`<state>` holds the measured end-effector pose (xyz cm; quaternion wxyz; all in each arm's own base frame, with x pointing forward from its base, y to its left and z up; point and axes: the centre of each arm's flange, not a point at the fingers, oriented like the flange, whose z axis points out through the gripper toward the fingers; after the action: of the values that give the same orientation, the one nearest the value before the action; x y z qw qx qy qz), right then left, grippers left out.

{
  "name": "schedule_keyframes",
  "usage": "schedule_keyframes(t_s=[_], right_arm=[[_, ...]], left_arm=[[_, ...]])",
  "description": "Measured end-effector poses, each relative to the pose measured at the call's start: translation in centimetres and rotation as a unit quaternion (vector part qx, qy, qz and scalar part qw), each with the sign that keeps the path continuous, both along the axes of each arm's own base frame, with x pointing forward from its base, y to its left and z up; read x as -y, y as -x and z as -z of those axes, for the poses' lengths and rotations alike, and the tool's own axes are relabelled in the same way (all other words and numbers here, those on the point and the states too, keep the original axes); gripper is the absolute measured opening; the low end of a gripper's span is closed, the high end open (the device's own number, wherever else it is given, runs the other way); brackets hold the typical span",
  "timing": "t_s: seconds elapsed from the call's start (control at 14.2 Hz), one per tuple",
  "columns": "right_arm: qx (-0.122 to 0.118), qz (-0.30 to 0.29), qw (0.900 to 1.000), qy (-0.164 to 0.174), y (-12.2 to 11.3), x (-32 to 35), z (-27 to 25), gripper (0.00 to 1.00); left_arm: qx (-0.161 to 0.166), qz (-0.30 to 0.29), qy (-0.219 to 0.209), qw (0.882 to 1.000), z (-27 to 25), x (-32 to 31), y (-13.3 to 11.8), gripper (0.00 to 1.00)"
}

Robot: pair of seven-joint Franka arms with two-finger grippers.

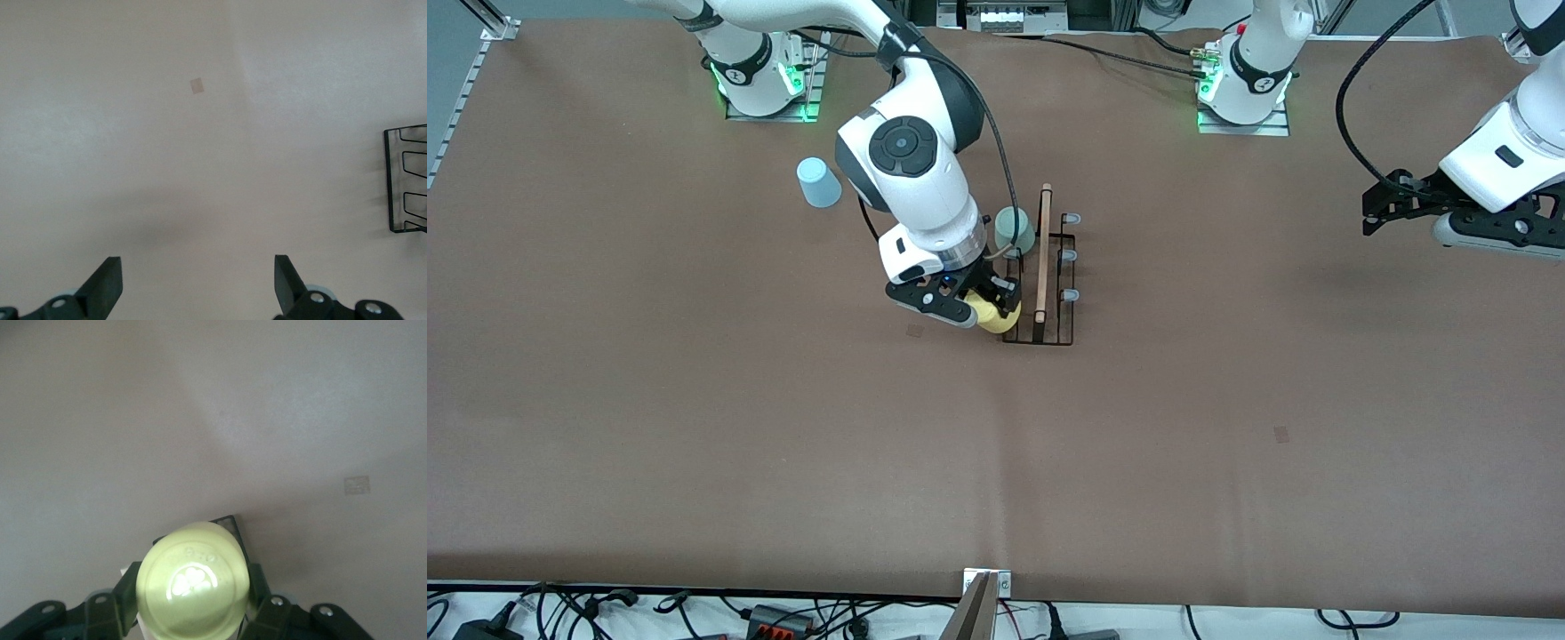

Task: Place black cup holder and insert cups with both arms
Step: 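Lower the yellow cup onto a rack peg with the right gripper, then open the right gripper and withdraw it from the yellow cup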

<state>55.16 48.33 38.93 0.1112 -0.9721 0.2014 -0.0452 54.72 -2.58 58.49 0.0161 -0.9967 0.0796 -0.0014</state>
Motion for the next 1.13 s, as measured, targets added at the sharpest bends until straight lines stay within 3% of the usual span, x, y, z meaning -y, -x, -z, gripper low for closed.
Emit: schedule_keyframes(t_s=[0.64, 1.13], right_arm=[[-0.019, -0.018, 1.000, 0.014, 3.2, -1.0, 1.3, 0.67], [-0.011, -0.021, 1.000, 0.011, 3.7, -1.2, 3.0, 0.67]], left_arm=[[-0.001, 0.000, 0.000, 1.000, 0.0, 0.0, 0.0, 1.00], [-0.001, -0.001, 0.000, 1.000, 0.0, -0.1, 0.0, 1.00]])
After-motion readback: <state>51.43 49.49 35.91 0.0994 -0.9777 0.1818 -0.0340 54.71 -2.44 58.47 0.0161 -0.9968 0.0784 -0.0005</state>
